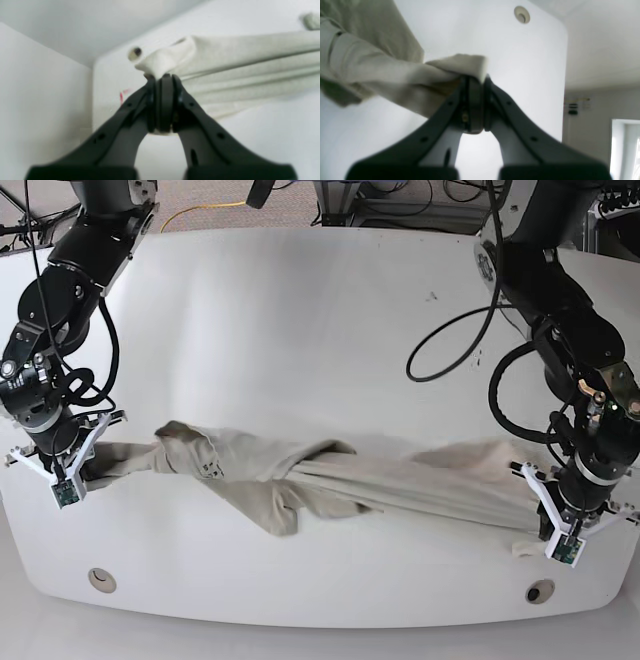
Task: Fold the T-shirt properly
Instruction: 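Drag the stretched shirt edge with both grippers and lay it down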
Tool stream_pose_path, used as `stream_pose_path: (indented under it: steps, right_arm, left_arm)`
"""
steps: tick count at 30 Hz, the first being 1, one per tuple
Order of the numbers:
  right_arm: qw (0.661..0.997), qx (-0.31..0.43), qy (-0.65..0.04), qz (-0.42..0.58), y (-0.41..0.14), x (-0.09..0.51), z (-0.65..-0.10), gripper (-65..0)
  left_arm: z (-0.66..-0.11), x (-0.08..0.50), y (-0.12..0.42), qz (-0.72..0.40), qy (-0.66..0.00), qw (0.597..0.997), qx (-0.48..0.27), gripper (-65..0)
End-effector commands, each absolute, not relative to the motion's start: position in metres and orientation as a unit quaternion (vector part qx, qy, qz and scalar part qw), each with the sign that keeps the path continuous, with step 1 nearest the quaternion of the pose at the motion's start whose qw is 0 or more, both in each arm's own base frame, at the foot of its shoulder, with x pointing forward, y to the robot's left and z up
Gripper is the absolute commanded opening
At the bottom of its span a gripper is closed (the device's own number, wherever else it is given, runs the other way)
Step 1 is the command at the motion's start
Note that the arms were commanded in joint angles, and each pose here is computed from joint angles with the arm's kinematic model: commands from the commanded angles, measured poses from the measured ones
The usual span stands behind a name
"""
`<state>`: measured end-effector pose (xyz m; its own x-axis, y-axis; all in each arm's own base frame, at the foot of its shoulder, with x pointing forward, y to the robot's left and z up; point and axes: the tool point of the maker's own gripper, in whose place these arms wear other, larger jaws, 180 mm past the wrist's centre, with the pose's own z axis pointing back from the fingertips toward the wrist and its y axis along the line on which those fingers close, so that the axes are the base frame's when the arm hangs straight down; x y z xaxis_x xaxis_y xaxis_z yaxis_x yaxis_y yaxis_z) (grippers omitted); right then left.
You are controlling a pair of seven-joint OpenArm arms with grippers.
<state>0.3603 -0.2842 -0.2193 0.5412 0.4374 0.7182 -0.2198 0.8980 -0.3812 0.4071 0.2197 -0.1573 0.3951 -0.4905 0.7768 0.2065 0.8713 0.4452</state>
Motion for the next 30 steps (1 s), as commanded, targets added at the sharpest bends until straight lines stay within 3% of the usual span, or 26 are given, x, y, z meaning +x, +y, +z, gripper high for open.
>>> stream_pose_path:
  steps: [1,18,30]
  right_arm:
    - [0.864,-0.126,-0.449,0.19,-0.285,0.359,-0.216,-65.0]
    - [0.936,-0.037,-0.32,0.143,-0.27,0.258,-0.346,-65.0]
    - [0.962,0.0,-0.253,0.104,-0.264,0.207,-0.394,-63.6]
  left_arm:
    - [-0.147,0.407,0.223,-0.21,-0.522,0.813,0.149,-65.0]
    - [-0.254,0.331,0.269,-0.195,-0.385,0.888,0.159,-65.0]
    - [-0.306,0.277,0.283,-0.216,-0.291,0.918,0.161,-65.0]
